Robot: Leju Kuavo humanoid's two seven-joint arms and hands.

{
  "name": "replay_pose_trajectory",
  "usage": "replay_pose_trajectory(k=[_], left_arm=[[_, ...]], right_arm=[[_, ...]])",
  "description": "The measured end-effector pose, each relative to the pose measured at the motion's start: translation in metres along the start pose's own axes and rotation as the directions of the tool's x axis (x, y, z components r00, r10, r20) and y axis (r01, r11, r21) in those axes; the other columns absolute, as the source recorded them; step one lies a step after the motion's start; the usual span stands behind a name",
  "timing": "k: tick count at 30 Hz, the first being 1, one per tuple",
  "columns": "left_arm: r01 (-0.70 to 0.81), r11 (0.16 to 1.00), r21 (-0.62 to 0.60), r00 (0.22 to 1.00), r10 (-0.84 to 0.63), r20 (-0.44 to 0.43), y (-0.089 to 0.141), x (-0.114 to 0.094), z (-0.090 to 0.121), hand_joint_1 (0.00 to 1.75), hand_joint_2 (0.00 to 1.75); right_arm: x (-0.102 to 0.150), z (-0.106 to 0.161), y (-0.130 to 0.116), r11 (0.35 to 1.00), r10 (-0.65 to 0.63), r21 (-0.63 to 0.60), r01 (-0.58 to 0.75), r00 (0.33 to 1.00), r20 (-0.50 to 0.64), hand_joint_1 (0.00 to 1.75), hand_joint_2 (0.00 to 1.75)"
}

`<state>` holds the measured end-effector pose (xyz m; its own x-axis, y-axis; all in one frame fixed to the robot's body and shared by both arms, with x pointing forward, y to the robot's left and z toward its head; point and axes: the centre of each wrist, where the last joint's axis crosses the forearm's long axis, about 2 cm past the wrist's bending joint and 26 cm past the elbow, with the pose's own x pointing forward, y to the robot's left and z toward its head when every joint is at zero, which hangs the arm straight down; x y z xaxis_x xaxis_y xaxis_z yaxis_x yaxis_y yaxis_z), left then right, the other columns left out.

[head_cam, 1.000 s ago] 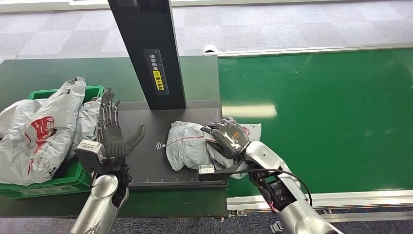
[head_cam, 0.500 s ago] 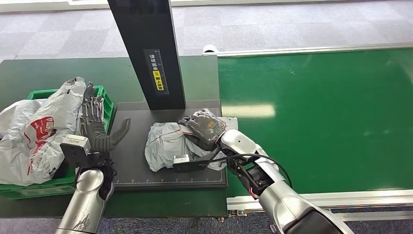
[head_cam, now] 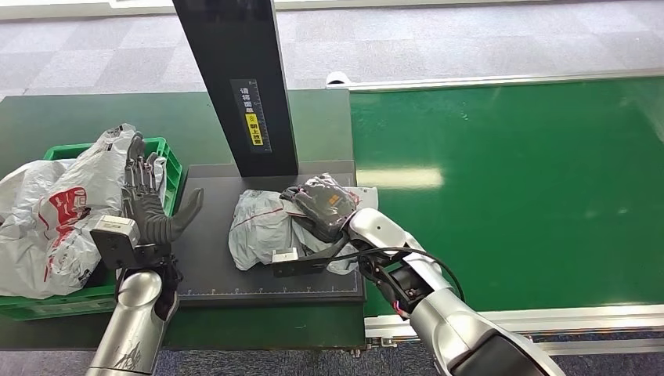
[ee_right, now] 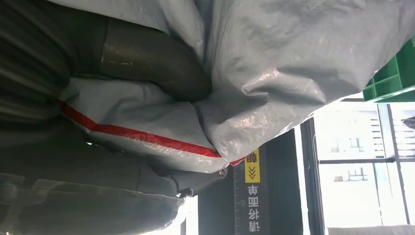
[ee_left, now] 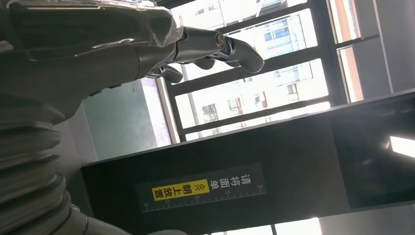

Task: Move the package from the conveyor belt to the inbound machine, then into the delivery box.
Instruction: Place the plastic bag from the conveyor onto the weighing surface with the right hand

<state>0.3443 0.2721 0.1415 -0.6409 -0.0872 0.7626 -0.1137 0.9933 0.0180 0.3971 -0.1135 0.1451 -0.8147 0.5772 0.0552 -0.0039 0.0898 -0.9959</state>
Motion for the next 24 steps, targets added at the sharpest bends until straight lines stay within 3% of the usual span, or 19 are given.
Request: replay_pose_trajectory(k=[24], left_arm=[[0.001,1.0,0.001,1.0,-0.001,0.0,0.0003,0.0,0.0,0.0,1.75]], right_arm=[[-0.0003,-0.0001,0.0002,1.0,0.006,0.009,-0.006,1.0,0.003,1.75,1.75]])
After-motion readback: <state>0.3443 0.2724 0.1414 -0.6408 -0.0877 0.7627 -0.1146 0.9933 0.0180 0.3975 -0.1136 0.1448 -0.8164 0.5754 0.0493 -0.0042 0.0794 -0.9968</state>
